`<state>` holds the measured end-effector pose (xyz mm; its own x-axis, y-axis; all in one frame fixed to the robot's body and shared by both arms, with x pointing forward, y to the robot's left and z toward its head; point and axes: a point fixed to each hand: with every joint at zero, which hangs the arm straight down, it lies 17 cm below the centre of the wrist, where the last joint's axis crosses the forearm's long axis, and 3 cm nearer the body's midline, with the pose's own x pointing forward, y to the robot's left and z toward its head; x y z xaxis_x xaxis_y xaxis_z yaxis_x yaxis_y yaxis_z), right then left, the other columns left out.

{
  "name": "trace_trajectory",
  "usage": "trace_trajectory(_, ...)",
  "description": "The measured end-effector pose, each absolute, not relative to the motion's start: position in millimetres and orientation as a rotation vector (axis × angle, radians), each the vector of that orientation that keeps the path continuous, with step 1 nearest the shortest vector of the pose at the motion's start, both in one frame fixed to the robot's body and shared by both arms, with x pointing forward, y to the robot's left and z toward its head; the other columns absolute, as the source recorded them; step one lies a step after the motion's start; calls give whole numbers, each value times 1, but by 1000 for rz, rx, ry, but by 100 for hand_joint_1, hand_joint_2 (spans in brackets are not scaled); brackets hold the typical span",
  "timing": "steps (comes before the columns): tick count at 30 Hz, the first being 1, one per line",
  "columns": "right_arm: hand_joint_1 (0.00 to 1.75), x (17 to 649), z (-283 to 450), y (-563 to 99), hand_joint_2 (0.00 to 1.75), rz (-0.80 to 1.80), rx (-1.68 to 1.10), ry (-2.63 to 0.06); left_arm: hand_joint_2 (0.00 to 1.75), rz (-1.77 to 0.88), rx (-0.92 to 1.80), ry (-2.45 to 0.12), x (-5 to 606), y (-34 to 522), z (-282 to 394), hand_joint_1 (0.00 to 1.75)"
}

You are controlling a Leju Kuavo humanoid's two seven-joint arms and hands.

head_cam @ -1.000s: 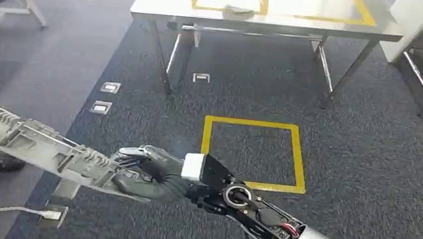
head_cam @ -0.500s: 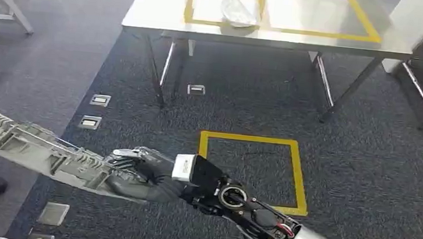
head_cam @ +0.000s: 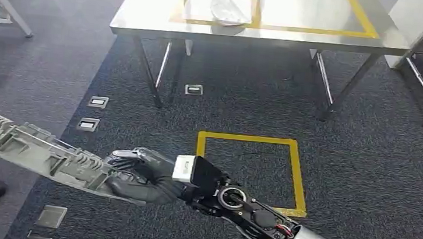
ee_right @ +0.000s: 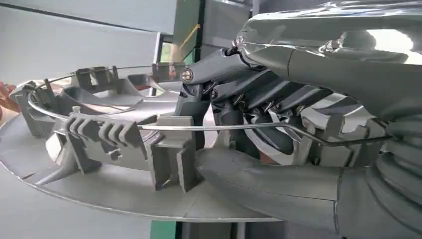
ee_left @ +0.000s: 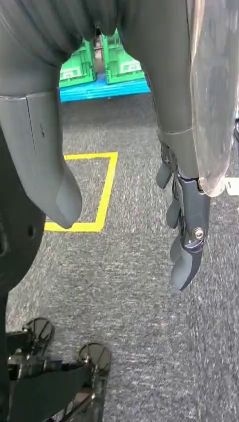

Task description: Take the parts from the cabinet and place them on the table.

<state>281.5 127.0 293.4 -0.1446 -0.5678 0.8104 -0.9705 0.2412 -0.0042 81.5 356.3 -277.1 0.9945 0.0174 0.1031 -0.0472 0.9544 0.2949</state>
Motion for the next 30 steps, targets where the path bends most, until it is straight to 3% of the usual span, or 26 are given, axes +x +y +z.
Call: trace_trajectory(30, 175, 285, 292, 130, 175, 705, 1420, -1801, 175, 35, 324, -119, 88, 372, -275, 0)
